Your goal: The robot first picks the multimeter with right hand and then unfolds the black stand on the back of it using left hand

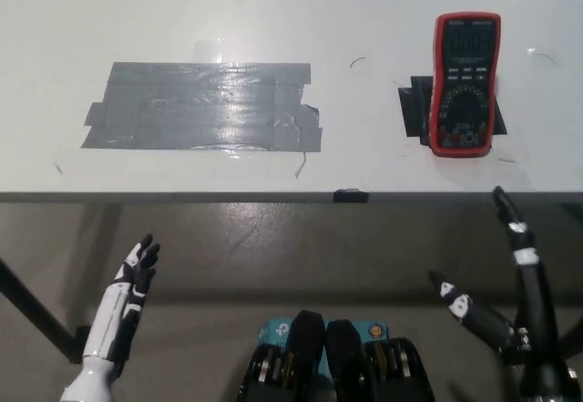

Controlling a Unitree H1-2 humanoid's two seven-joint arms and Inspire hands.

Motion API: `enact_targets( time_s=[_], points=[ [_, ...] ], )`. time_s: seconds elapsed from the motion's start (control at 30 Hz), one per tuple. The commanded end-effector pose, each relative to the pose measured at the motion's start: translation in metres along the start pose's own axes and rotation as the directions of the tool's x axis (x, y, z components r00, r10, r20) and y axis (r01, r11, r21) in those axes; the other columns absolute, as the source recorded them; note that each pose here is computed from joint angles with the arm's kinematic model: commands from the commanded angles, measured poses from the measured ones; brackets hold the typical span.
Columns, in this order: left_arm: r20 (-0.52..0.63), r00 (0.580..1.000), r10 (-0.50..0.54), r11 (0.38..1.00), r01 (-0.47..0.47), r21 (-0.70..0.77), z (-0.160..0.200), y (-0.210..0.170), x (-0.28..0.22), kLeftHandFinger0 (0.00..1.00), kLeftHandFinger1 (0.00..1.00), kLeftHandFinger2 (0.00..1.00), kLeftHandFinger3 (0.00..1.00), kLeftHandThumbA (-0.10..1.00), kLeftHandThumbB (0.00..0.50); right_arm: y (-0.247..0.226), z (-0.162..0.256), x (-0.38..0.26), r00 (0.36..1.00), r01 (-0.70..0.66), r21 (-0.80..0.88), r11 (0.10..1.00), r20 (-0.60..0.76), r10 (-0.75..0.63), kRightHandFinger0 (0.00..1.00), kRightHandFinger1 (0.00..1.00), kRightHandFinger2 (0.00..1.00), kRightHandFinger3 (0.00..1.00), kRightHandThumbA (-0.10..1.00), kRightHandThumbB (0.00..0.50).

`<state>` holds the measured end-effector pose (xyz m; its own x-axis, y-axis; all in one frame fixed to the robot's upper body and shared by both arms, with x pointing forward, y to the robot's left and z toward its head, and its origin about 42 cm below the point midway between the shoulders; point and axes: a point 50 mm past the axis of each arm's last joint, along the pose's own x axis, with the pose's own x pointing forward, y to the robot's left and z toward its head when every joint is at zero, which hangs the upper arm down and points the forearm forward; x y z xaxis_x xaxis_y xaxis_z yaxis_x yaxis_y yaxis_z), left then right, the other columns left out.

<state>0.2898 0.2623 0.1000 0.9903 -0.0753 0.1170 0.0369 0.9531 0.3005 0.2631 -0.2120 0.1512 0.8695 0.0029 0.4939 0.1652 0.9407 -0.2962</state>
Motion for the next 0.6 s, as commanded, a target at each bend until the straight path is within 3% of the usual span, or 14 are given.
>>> enact_targets(
  time_s=[0.0,0.07,0.1,0.23,0.33,0.5,0.57],
  points=[
    [0.121,0.992,-0.028,0.999,0.024,0.039,0.022,-0.013,0.007,1.00,1.00,1.00,1.00,0.92,0.114,-0.022,0.051,0.004,0.971,0.143,-0.031,0.989,0.200,-0.134,1.00,1.00,1.00,1.00,0.79,0.192],
    [0.123,0.992,-0.038,0.998,0.033,0.048,0.021,-0.017,0.006,1.00,1.00,1.00,1.00,0.92,0.124,-0.028,0.066,0.010,0.962,0.172,-0.049,0.984,0.223,-0.157,1.00,1.00,1.00,1.00,0.81,0.220],
    [0.120,0.992,-0.040,0.998,0.034,0.054,0.019,-0.018,0.004,1.00,1.00,1.00,1.00,0.92,0.135,-0.032,0.080,0.019,0.951,0.204,-0.076,0.976,0.251,-0.179,1.00,1.00,1.00,1.00,0.86,0.263],
    [0.110,0.993,-0.038,0.998,0.032,0.054,0.019,-0.019,0.001,1.00,1.00,1.00,1.00,0.92,0.141,-0.040,0.108,0.049,0.941,0.247,-0.171,0.954,0.278,-0.194,1.00,1.00,1.00,1.00,0.92,0.312],
    [0.102,0.994,-0.041,0.998,0.035,0.056,0.018,-0.019,0.001,1.00,1.00,1.00,1.00,0.93,0.150,-0.045,0.120,0.086,0.948,0.249,-0.240,0.938,0.257,-0.186,1.00,1.00,1.00,1.00,0.93,0.417],
    [0.077,0.996,-0.038,0.998,0.034,0.046,0.012,-0.019,-0.014,1.00,1.00,1.00,1.00,0.93,0.138,-0.042,0.118,0.140,0.966,0.227,-0.289,0.930,0.185,-0.179,1.00,1.00,1.00,1.00,0.88,0.453],
    [0.069,0.997,-0.032,0.998,0.029,0.051,0.010,-0.018,-0.021,1.00,1.00,1.00,1.00,0.93,0.138,-0.038,0.114,0.159,0.971,0.223,-0.310,0.924,0.155,-0.182,1.00,1.00,1.00,1.00,0.88,0.429]
  ],
)
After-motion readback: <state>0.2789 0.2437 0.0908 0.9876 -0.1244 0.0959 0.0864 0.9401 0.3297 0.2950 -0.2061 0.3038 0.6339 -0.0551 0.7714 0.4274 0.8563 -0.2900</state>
